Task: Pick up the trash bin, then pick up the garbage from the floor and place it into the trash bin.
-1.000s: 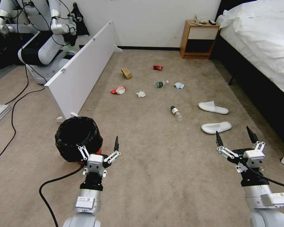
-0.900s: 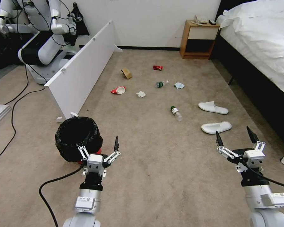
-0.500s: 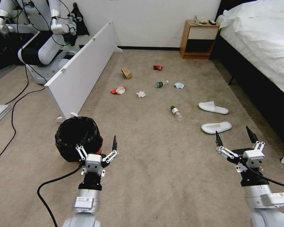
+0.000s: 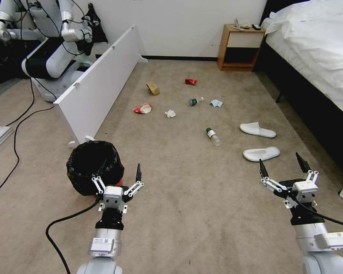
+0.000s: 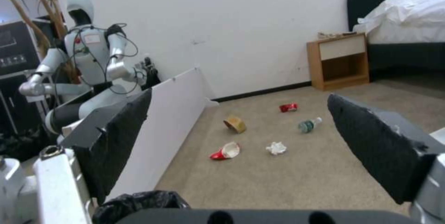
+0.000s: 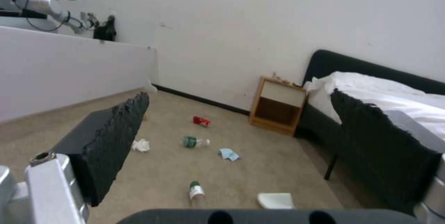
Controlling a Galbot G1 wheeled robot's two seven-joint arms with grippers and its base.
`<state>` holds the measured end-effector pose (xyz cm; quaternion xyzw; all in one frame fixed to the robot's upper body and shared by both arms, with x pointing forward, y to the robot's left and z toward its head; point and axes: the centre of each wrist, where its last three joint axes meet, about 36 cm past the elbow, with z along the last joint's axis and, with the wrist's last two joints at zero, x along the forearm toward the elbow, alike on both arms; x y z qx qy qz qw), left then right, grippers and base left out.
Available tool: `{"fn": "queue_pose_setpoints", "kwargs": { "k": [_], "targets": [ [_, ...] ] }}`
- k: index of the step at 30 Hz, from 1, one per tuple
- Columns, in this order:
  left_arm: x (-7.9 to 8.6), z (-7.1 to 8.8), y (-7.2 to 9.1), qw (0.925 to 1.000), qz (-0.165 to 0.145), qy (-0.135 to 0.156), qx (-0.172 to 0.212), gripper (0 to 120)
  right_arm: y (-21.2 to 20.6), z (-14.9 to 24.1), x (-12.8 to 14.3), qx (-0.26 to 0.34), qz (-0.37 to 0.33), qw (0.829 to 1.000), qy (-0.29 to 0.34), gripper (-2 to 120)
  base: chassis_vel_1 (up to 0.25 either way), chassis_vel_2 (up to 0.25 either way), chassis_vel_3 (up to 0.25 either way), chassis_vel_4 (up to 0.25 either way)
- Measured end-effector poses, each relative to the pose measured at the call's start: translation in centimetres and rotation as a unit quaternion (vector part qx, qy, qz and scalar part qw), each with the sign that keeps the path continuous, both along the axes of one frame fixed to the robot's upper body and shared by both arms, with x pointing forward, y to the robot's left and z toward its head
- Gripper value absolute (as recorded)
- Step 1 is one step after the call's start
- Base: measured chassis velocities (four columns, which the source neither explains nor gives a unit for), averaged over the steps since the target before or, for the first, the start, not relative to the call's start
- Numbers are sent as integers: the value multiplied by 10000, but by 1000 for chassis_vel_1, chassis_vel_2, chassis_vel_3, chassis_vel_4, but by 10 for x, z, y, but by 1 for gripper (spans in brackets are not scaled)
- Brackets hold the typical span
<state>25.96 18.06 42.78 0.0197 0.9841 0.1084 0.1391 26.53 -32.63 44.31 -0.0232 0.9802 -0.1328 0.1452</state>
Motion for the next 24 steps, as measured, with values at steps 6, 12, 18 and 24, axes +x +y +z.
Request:
{"fn": "queue_pose_setpoints", "kwargs": {
  "k": [6, 12, 18, 24],
  "targets": [
    [0, -2, -1, 10000, -7, 20, 5, 100, -1, 0, 0, -14, 25, 10000, -11, 100, 120, 90, -100, -112],
    [-1, -3, -2, 10000, -17, 40, 17, 100, -1, 0, -1, 8, 47, 10000, -32, 100, 213, 215, -201, -202],
    [-1, -5, -3, 10000, -24, 52, 12, 100, -1, -1, 0, 19, 78, 10000, -54, 100, 263, 286, -267, -286],
    [0, -5, -3, 10000, -21, 39, 6, 100, -1, -2, 1, 61, 86, 9999, -98, 100, 309, 360, -300, -364]
  ]
}}
